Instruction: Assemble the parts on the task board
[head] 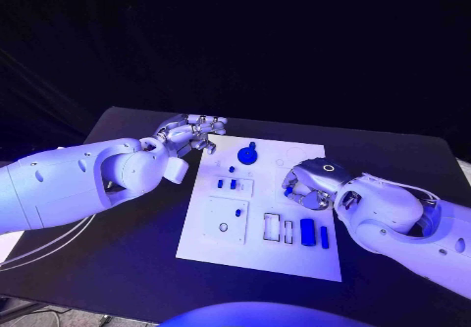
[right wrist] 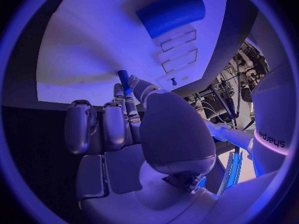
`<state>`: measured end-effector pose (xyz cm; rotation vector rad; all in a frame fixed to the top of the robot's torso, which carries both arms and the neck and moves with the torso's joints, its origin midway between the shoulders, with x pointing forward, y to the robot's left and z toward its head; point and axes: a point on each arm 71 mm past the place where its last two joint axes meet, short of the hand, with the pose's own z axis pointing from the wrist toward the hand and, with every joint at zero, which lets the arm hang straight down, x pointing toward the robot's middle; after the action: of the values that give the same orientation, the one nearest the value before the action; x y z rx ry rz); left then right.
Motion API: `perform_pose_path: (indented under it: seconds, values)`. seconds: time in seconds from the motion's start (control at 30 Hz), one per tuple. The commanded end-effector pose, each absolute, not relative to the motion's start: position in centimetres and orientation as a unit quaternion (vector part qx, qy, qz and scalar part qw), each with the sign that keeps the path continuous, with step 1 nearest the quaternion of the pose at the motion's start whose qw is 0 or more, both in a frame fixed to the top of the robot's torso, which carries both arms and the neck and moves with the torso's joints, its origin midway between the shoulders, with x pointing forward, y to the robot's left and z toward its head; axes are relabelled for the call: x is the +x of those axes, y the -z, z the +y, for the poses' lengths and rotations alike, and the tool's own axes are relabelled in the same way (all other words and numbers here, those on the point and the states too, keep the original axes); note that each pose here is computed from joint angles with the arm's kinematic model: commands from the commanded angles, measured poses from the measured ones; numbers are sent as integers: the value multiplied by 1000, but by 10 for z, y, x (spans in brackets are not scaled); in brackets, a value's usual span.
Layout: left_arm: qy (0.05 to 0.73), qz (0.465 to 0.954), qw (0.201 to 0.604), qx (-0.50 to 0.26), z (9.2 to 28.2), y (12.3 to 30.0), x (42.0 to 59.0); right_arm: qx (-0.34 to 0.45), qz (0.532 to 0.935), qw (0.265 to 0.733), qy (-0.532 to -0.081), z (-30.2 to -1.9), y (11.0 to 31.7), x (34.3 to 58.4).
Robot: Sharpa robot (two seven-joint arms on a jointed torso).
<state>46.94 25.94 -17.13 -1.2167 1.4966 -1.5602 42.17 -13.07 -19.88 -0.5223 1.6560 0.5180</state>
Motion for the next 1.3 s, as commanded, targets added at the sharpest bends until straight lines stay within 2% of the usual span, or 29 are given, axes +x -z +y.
perform_pose_path:
  seconds: [0.03, 0.33, 0.7, 1.1, 1.3]
  values:
    - [602, 572, 319, -457, 257, 170, 469, -238, 724, 611, -217, -131, 202, 423]
    - [601, 573, 318, -457, 257, 170, 469, -236, 723, 614, -211, -131, 205, 428]
    - [601, 573, 318, -458, 257, 170, 469, -230, 705, 630, -230, -129, 198, 423]
    - [601, 573, 318, -458, 258, 171, 469, -213, 689, 646, -250, -132, 178, 417]
    - [601, 573, 318, -458, 257, 171, 469, -217, 681, 643, -276, -117, 171, 410]
